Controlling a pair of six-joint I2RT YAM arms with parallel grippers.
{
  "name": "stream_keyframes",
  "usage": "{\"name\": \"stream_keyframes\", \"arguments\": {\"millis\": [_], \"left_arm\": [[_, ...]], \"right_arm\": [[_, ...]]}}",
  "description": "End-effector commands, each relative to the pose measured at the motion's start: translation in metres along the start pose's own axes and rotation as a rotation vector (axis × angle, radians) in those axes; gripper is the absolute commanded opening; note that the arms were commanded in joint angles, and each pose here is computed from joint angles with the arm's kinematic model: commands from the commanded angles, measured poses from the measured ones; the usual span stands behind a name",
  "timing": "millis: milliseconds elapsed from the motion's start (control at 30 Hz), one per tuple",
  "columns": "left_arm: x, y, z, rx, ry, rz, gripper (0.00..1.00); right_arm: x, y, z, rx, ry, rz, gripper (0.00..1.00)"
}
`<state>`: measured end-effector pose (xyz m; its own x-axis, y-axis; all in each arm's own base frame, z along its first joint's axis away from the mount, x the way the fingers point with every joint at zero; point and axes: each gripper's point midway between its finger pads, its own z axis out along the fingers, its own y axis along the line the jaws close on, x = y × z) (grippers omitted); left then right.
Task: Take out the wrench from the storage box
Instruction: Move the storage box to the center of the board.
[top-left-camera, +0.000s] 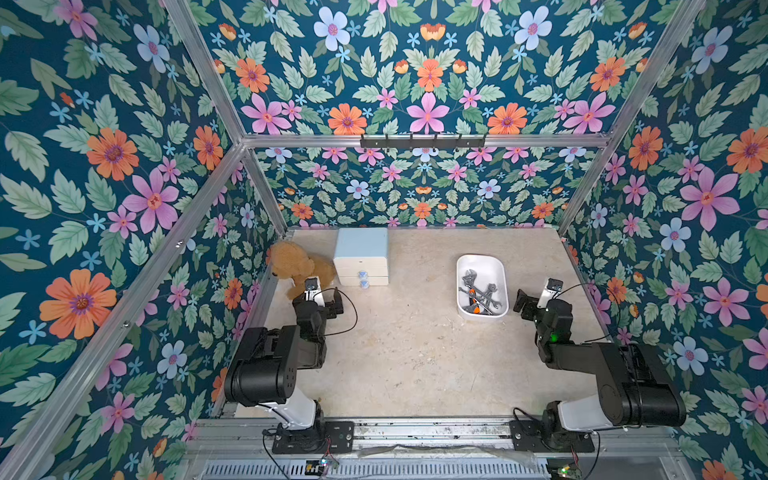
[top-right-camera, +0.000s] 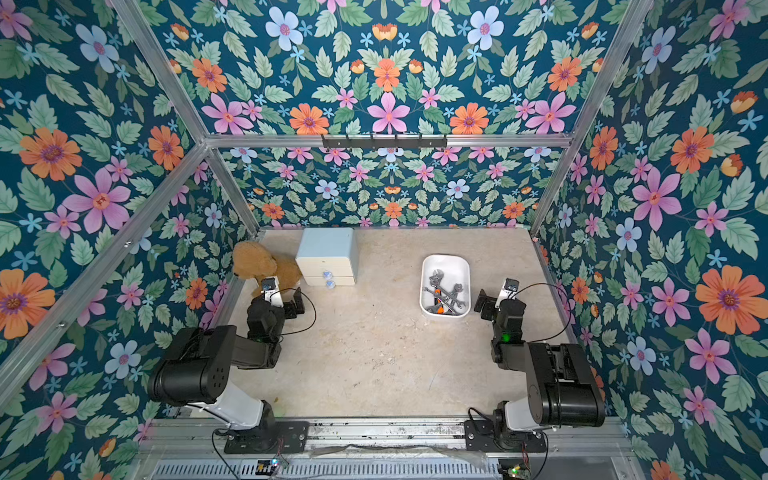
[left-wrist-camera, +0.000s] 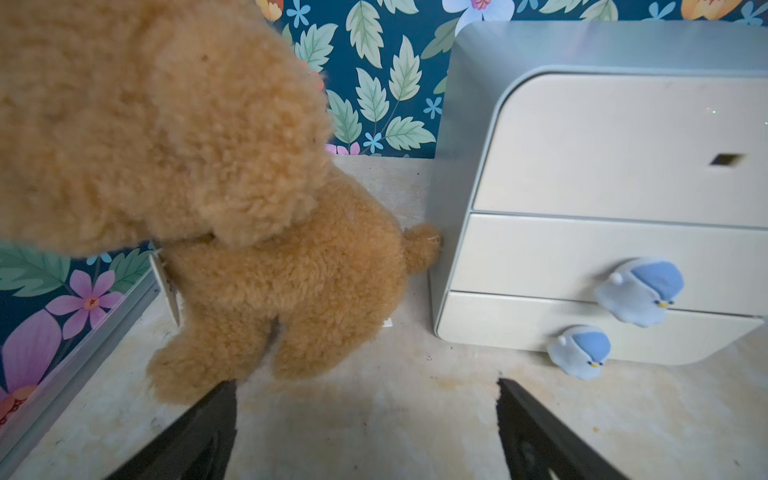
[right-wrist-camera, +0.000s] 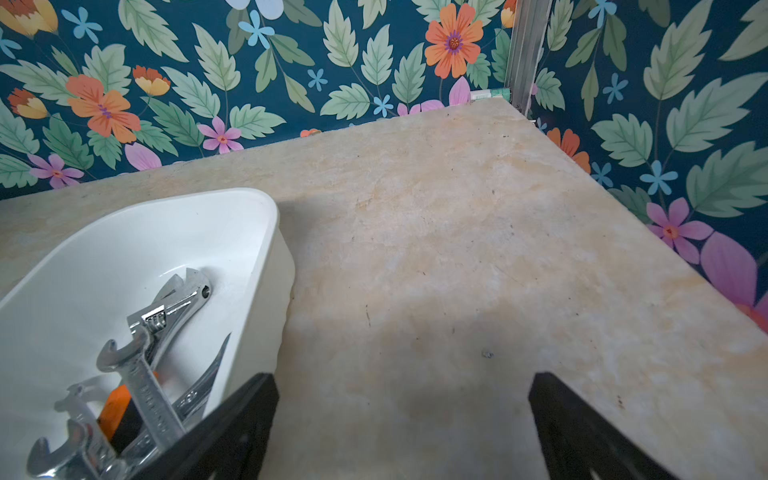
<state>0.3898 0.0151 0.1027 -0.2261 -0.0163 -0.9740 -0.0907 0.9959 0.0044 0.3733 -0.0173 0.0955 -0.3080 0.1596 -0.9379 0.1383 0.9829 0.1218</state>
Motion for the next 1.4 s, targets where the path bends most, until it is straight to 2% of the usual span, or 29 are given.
{"name": "stream_keyframes", "arguments": {"millis": [0,667,733,867,1033,1133,1200,1367], "left_arm": [[-0.005,0.0,0.0,0.003,-0.018,0.005,1.0],[-0.005,0.0,0.0,0.003,-0.018,0.004,1.0],[-0.006,0.0,-0.001,-0.007,-0.023,0.006,1.0],[-0.019,0.015,-0.014,-0.142,-0.068,-0.014,1.0],[-0.045,0.005,-0.036,-0.247,-0.112,0.057,1.0],[-0.069,-0.005,-0.049,-0.28,-0.132,0.021,1.0],[-0.084,-0.012,-0.048,-0.27,-0.083,-0.054,1.0],[-0.1,-0.047,-0.038,-0.195,0.057,-0.134,1.0]], "right_arm": [[-0.006,0.0,0.0,0.002,-0.024,0.002,0.99],[-0.006,-0.001,0.0,0.009,-0.025,0.002,0.99],[-0.01,-0.009,-0.002,0.079,-0.044,0.007,0.99],[-0.023,-0.016,-0.012,0.212,-0.082,-0.017,0.99],[-0.064,0.004,-0.042,0.322,-0.096,-0.101,0.99],[-0.081,0.021,-0.058,0.289,-0.095,-0.069,0.99],[-0.091,0.033,-0.066,0.221,-0.093,0.019,0.99],[-0.095,0.072,-0.066,0.052,0.094,0.119,0.99]]}}
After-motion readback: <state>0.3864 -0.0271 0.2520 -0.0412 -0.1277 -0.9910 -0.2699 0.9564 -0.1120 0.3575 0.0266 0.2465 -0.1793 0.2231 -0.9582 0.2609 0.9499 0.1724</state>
